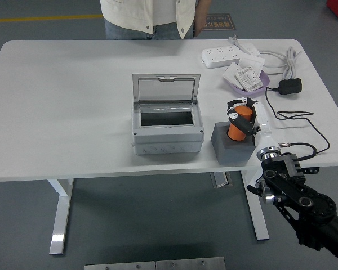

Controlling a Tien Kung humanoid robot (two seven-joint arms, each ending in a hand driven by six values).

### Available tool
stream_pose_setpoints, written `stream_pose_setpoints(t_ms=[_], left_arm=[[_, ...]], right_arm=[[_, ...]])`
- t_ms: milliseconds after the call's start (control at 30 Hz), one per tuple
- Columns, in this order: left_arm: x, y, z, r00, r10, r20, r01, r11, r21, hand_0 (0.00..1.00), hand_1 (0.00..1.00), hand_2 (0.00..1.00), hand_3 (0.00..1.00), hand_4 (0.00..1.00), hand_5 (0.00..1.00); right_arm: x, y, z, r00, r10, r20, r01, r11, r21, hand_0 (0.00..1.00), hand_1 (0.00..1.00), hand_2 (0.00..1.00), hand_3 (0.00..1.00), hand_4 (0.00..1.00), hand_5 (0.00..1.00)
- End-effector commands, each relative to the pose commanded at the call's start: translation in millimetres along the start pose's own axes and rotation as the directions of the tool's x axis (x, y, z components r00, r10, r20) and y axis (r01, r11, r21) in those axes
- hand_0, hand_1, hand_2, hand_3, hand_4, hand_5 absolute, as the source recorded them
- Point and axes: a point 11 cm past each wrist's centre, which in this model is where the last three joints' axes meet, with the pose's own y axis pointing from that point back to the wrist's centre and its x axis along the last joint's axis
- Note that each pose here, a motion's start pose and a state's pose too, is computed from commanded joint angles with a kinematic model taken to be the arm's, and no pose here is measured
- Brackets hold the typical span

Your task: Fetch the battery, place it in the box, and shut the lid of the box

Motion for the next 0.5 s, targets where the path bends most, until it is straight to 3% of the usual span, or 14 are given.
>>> stream_pose_setpoints(t_ms=[100, 133, 500], left_arm=[[0.3, 0.0, 0.1, 1.0, 0.001, 0.003, -0.001, 1.0, 0.0, 0.578, 0.58, 0.549, 0.565, 0.543, 0.002], [0.4, 0.0, 0.1, 1.0, 0.002, 0.004, -0.002, 1.0, 0.0, 0.578, 0.582, 0.552, 0.57, 0.549, 0.002], [1.8, 0.0, 0.8, 1.0, 0.007, 0.007, -0.007, 1.0, -0.001, 0.578, 0.582, 0.552, 0.57, 0.552, 0.002]], right_arm=[[0.8, -2.5, -5, 1.0, -0.001, -0.003, 0.001, 1.0, 0.014, 0.282, 0.313, 0.328, 0.279, 0.002, 0.002], [1.1, -3.1, -6, 1.0, -0.001, -0.003, 0.001, 1.0, 0.017, 0.281, 0.306, 0.323, 0.222, 0.002, 0.002], [-5.4, -5.9, -24, 0.994, -0.046, -0.096, 0.052, 0.997, 0.059, 0.256, 0.297, 0.312, 0.213, 0.002, 0.002]])
